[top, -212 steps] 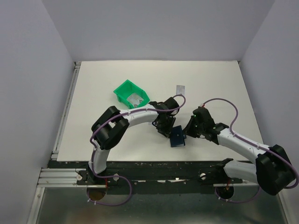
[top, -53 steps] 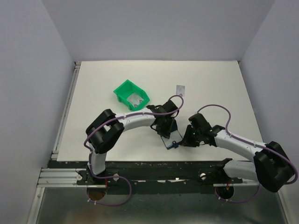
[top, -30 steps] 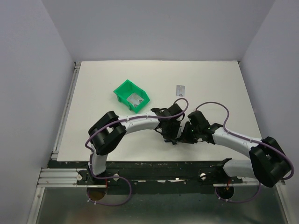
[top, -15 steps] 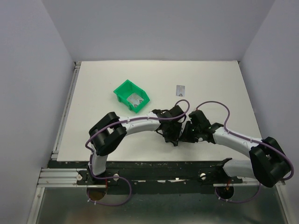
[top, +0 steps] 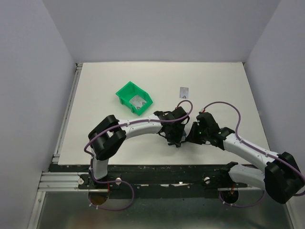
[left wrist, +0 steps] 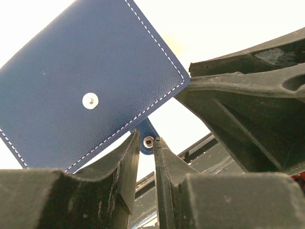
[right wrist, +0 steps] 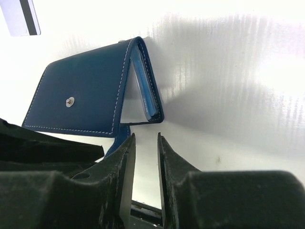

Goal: Put the credit cards into the card holder
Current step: Open the card holder at the center of the board.

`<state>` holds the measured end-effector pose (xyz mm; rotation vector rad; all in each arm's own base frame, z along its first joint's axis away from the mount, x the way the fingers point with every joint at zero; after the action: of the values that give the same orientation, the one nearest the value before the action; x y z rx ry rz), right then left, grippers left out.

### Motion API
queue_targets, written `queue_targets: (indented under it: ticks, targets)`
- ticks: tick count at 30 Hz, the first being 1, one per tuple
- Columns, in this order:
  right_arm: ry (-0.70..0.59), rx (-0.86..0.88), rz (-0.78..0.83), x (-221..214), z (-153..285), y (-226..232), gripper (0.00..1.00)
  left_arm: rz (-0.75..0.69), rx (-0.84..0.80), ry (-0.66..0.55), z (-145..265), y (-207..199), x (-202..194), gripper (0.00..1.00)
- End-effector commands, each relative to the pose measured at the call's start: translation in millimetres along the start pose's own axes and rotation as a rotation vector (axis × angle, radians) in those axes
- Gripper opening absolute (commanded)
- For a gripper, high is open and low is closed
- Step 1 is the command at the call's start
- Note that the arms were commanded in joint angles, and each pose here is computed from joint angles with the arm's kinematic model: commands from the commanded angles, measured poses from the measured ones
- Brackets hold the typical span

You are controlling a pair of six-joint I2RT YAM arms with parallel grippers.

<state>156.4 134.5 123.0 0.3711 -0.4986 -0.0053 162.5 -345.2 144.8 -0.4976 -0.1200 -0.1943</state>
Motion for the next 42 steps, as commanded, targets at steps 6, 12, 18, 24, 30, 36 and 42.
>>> queue_targets:
  ticks: [6, 12, 18, 24, 30, 36, 42]
  targets:
    - [-0.043, -0.075, 0.055, 0, 11, -11, 0.34, 0.002, 0.003, -0.065, 20, -7, 3, 0.33]
    - [-0.057, -0.067, 0.094, 0, 11, -12, 0.34, 0.024, 0.017, -0.087, 24, -6, 2, 0.33]
    - [-0.069, -0.044, 0.12, 0, 10, -12, 0.35, 0.029, 0.033, -0.105, 25, -5, -1, 0.33]
    - [-0.083, -0.038, 0.131, 0, 11, -13, 0.35, 0.033, 0.028, -0.133, 27, -7, -1, 0.33]
    - [-0.094, -0.027, 0.136, -1, 13, -13, 0.36, 0.029, 0.028, -0.167, 31, -10, -1, 0.33]
    - [-0.084, -0.025, 0.142, -2, 14, -13, 0.36, 0.027, 0.037, -0.179, 31, -8, -2, 0.33]
    - [-0.083, -0.022, 0.15, 0, 18, -11, 0.36, 0.046, 0.046, -0.181, 30, -4, -6, 0.33]
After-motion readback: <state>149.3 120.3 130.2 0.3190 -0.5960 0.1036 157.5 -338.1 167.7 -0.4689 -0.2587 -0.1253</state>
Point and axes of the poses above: each gripper's point midway between its finger pads, its own z axis back along the fingers, its own y axis along the line the jaws close on, x = y × z, the point moved 10 cm from there along z, back along the fingers, and after that the axes turned 10 degrees about z, right-handed, at the moved point
